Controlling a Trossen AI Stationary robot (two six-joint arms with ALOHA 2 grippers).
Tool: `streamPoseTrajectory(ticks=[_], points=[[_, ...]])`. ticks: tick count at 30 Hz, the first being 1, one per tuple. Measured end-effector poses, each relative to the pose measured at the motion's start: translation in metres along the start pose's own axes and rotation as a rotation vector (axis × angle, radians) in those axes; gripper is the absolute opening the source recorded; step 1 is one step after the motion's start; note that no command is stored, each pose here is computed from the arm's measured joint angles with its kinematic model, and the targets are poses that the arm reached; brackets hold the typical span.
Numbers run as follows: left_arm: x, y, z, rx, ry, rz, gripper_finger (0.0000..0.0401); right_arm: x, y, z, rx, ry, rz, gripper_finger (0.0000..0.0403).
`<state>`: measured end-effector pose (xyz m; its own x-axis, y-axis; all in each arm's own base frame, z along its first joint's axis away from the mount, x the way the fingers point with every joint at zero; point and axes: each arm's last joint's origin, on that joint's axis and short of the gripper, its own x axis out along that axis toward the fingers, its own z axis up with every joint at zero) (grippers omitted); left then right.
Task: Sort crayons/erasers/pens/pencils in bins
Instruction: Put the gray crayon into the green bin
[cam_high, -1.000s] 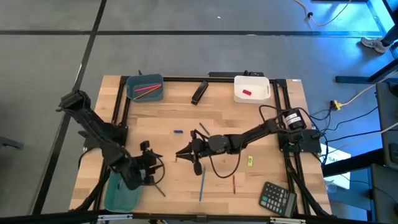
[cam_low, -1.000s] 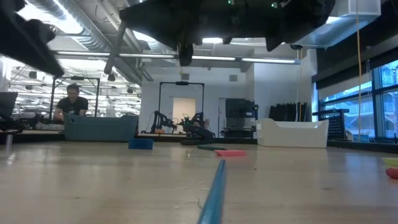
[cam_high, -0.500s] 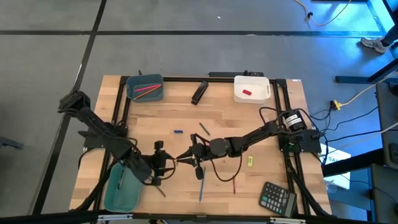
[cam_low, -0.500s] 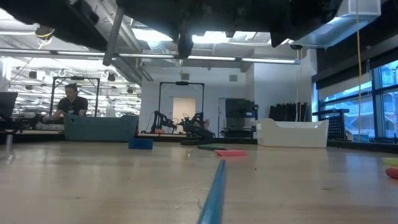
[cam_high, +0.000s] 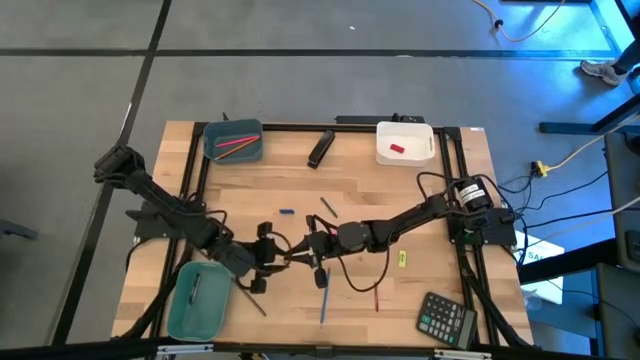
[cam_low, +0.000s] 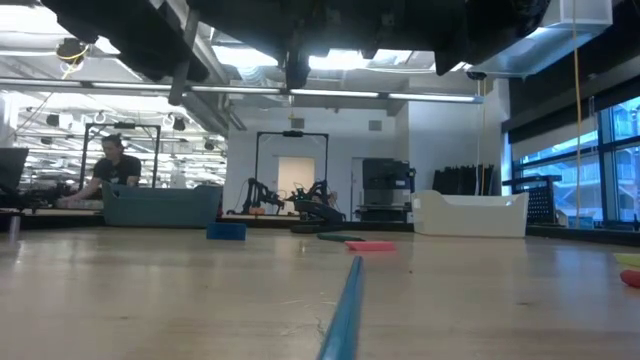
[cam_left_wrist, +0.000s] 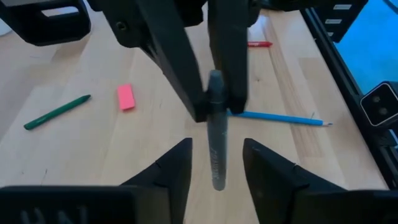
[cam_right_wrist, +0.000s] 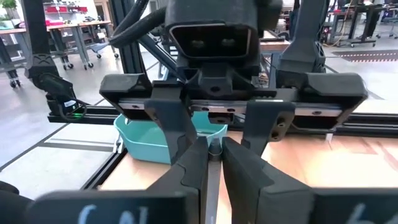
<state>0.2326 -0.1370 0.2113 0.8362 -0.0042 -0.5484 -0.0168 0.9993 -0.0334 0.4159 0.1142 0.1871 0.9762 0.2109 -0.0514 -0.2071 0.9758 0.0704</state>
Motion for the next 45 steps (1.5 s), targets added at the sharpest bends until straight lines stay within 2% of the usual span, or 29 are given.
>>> streamPoseTrajectory(ticks=[11, 16, 19, 23, 27, 31, 39, 45], points=[[0.001, 0.002, -0.001, -0.004, 0.02, 0.0, 0.0028, 0.0, 0.0, 0.0, 0.002, 0.003, 0.001, 0.0051], [0.0, 0.003, -0.006, -0.031, 0.065, 0.003, 0.0007, 0.0, -0.001, -0.004, 0.021, 0.037, -0.004, 0.0061], [-0.007, 0.006, -0.01, -0.123, 0.148, -0.026, 0.0014, 0.0, -0.001, -0.005, 0.025, 0.056, -0.006, 0.0084], [-0.025, 0.006, -0.017, -0.33, 0.311, -0.078, 0.0022, 0.0, -0.002, -0.006, 0.023, 0.058, -0.063, 0.0123], [-0.048, -0.006, -0.011, -0.511, 0.46, -0.157, 0.0013, -0.001, -0.005, -0.007, 0.015, 0.068, -0.146, 0.0157], [-0.073, -0.023, -0.007, -0.602, 0.629, -0.173, 0.0011, -0.001, -0.006, -0.01, 0.013, 0.091, -0.157, 0.0177], [-0.111, -0.051, -0.039, -0.762, 0.822, -0.054, 0.0018, -0.001, -0.007, -0.011, 0.012, 0.106, -0.171, 0.0179], [-0.126, -0.061, -0.061, -0.818, 0.885, 0.077, 0.0016, -0.001, -0.007, -0.011, 0.013, 0.108, -0.171, 0.0178]])
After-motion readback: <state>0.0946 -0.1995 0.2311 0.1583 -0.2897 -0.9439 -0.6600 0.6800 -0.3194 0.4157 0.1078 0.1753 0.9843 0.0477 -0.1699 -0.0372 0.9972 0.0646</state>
